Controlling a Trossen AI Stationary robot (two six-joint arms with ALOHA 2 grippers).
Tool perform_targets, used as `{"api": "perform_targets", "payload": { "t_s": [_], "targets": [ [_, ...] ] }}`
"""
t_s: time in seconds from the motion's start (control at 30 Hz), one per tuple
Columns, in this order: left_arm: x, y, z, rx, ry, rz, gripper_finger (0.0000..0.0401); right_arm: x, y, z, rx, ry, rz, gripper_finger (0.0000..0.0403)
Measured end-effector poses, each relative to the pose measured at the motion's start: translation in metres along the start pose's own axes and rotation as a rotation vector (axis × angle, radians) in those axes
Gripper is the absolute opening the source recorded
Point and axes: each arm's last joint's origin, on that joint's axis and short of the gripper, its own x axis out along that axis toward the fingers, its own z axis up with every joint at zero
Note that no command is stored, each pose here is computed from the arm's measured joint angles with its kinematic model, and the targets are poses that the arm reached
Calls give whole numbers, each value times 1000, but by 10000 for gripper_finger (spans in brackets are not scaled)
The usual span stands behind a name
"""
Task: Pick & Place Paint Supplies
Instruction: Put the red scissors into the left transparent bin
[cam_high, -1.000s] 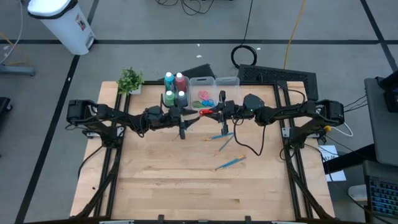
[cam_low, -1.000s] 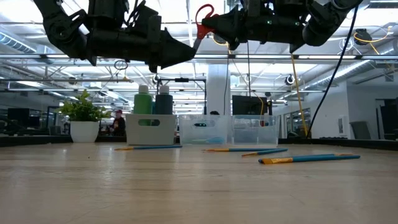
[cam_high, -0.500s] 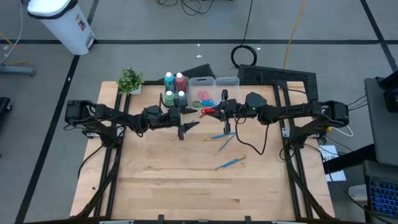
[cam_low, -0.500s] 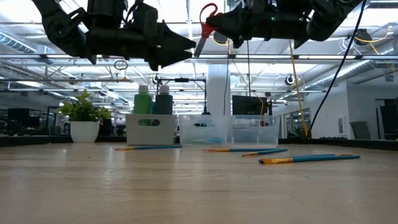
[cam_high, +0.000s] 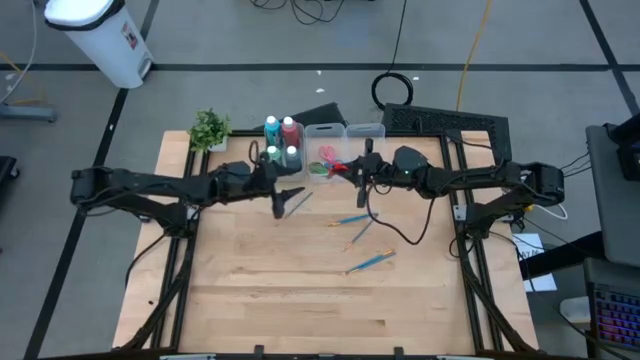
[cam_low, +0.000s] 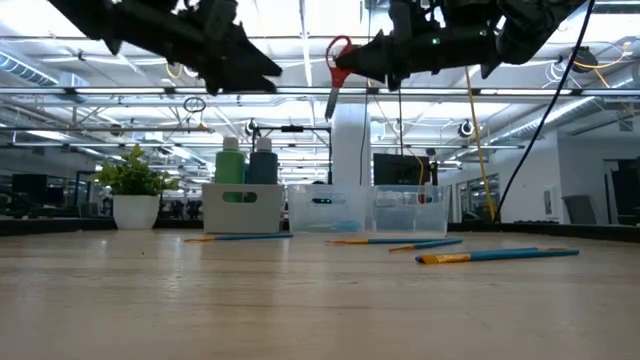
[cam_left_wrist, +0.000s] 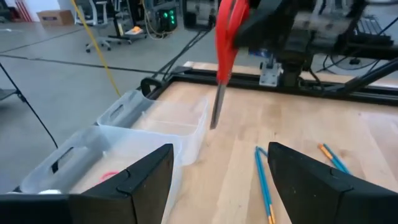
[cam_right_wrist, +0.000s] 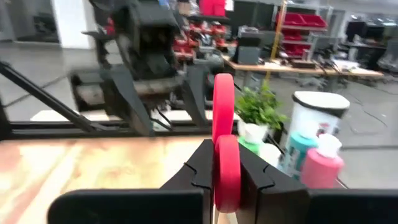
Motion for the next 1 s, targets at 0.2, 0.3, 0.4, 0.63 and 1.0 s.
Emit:
{"api": "perform_targets", "payload": {
  "t_s": [0.2,0.3,0.4,0.63,1.0],
  "targets": [
    [-25,5,12,-6,-5,40,260,1,-6,-4,53,14,-26,13],
    [-30,6,15,-36,-22,53,258,1,-9,-8,73,52,-93,13],
    [-30,6,14,-53,-18,53,258,1,-13,-10,88,67,-158,13],
    [-21,6,10,-51,-6,81,257,3,-31,6,122,14,-210,13],
    [-13,6,11,-10,-50,93,257,38,-68,9,170,236,-224,13]
  ]
}}
